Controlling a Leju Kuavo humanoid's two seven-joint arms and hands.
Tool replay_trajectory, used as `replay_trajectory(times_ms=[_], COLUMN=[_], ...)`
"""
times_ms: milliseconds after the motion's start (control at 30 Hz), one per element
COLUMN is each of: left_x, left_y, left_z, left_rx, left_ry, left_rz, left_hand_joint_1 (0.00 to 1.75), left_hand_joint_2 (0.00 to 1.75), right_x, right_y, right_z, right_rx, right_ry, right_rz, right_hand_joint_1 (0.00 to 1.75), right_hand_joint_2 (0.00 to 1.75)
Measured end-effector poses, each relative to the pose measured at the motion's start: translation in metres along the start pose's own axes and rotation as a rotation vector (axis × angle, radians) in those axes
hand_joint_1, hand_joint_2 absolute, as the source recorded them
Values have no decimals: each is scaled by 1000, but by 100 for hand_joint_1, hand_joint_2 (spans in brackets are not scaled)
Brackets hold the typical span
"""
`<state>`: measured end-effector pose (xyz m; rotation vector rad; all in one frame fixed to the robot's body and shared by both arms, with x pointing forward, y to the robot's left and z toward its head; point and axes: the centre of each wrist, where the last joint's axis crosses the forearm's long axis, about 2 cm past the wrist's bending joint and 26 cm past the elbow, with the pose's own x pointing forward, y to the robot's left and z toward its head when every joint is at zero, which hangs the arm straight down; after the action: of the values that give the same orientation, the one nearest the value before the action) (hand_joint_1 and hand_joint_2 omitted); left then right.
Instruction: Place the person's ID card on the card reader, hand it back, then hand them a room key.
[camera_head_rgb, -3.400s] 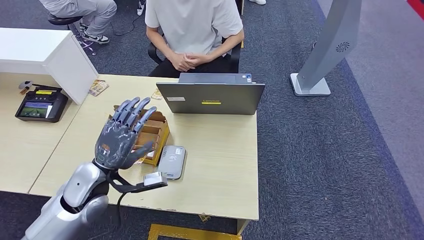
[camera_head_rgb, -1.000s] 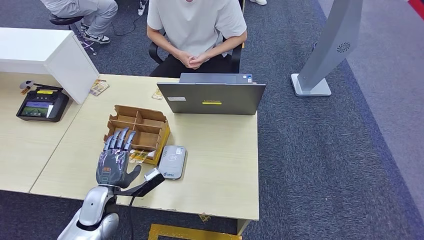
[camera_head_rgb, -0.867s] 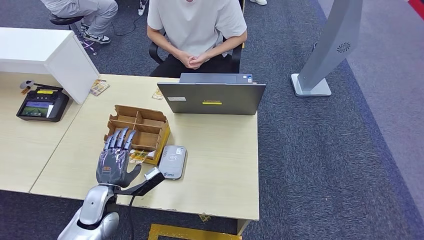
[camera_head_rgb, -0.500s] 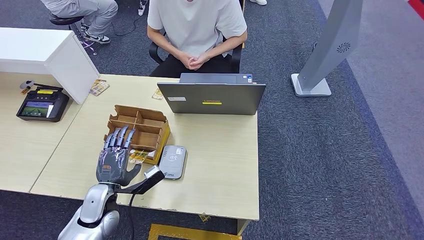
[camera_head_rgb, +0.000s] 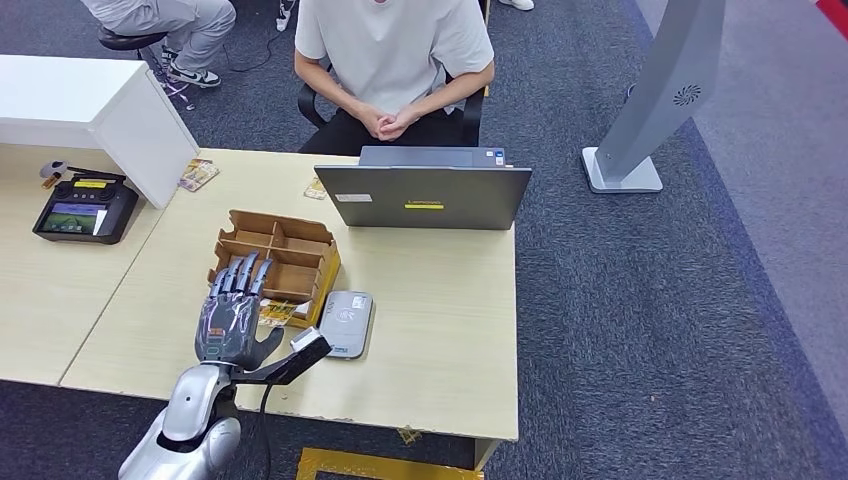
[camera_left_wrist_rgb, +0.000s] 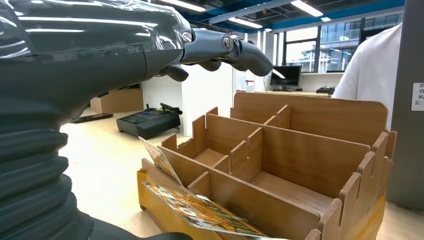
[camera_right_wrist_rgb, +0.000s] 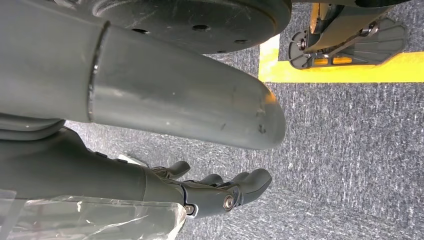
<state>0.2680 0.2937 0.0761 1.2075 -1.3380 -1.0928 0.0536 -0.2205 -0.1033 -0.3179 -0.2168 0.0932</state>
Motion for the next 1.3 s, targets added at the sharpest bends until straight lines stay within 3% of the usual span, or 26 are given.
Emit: replay_trajectory(times_ms=[1267, 1300], left_x=[-1, -1], left_y=[-3, -3], left_z=[-2, -2], left_rx=[-43, -43], left_ry=[21, 22], left_rz=[1, 2], left_hand_joint_1=[0, 44], left_hand_joint_2=[175, 175], right_x=[0, 0], right_y=[0, 0], right_z=[0, 0], right_rx=[5, 5], right_ry=[0, 0], right_rz=[-4, -4], right_hand_joint_1=[0, 0], right_hand_joint_2=[0, 0])
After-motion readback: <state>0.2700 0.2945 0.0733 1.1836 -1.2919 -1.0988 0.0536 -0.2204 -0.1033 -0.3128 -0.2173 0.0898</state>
